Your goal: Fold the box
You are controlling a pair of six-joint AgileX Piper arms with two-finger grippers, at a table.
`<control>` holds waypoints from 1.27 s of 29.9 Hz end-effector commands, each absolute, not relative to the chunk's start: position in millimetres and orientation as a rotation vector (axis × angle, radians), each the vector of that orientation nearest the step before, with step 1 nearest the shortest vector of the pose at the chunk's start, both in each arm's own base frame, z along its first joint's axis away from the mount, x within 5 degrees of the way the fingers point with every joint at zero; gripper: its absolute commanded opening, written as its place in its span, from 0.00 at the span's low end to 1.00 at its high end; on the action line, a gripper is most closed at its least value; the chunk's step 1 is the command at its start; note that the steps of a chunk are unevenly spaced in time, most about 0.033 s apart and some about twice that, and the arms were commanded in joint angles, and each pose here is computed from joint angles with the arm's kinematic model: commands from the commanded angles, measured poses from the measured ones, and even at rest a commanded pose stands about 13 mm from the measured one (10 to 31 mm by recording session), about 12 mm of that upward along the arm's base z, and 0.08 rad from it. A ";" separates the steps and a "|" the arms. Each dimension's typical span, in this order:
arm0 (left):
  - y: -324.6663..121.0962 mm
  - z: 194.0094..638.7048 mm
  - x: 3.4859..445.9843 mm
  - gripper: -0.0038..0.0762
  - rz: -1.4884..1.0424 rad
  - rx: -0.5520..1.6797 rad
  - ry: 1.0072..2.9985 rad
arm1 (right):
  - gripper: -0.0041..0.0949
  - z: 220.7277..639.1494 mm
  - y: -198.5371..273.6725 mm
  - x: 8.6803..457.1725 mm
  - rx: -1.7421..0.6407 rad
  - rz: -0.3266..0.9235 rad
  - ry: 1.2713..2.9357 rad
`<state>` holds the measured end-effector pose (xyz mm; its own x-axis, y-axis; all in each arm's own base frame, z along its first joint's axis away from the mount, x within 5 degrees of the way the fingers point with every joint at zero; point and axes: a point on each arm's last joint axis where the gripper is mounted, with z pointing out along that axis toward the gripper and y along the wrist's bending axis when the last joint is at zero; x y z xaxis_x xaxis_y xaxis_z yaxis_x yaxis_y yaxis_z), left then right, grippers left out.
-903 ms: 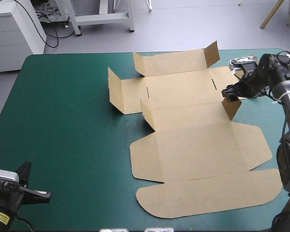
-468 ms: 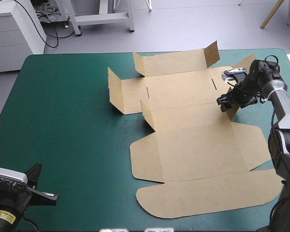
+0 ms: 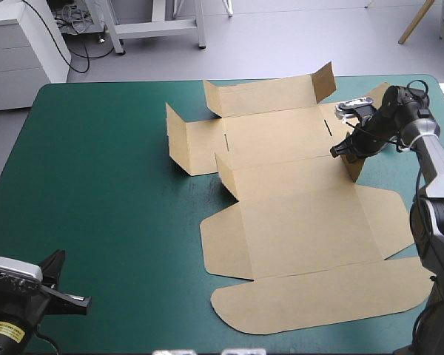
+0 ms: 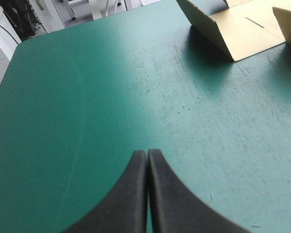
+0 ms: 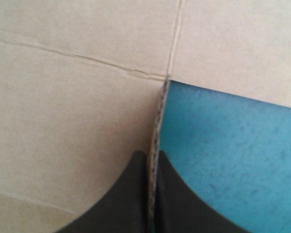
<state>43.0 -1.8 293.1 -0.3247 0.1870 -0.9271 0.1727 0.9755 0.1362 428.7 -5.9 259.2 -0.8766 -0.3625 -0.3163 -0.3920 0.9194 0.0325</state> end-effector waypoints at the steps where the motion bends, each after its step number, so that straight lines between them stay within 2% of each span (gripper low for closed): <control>1: -2.8 305.0 44.2 0.04 0.005 0.254 1.841 | 0.02 302.8 7.7 426.6 -0.760 0.073 2.602; 5: -2.9 305.0 44.2 0.04 0.003 0.253 1.841 | 0.02 316.0 41.9 427.5 -1.039 0.032 2.456; 11: -2.8 305.0 44.2 0.04 0.005 0.253 1.841 | 0.02 329.3 104.6 424.4 -1.484 -0.060 2.114; 19: -3.9 303.7 44.4 0.04 -0.023 0.239 1.848 | 0.02 326.0 162.3 415.7 -1.800 -0.152 1.809; 29: -4.2 305.7 44.9 0.04 -0.025 0.237 1.825 | 0.02 313.7 212.0 408.3 -1.969 -0.176 1.556; 38: -3.3 307.3 45.5 0.04 -0.003 0.245 1.805 | 0.02 304.2 253.0 392.9 -2.057 -0.163 1.414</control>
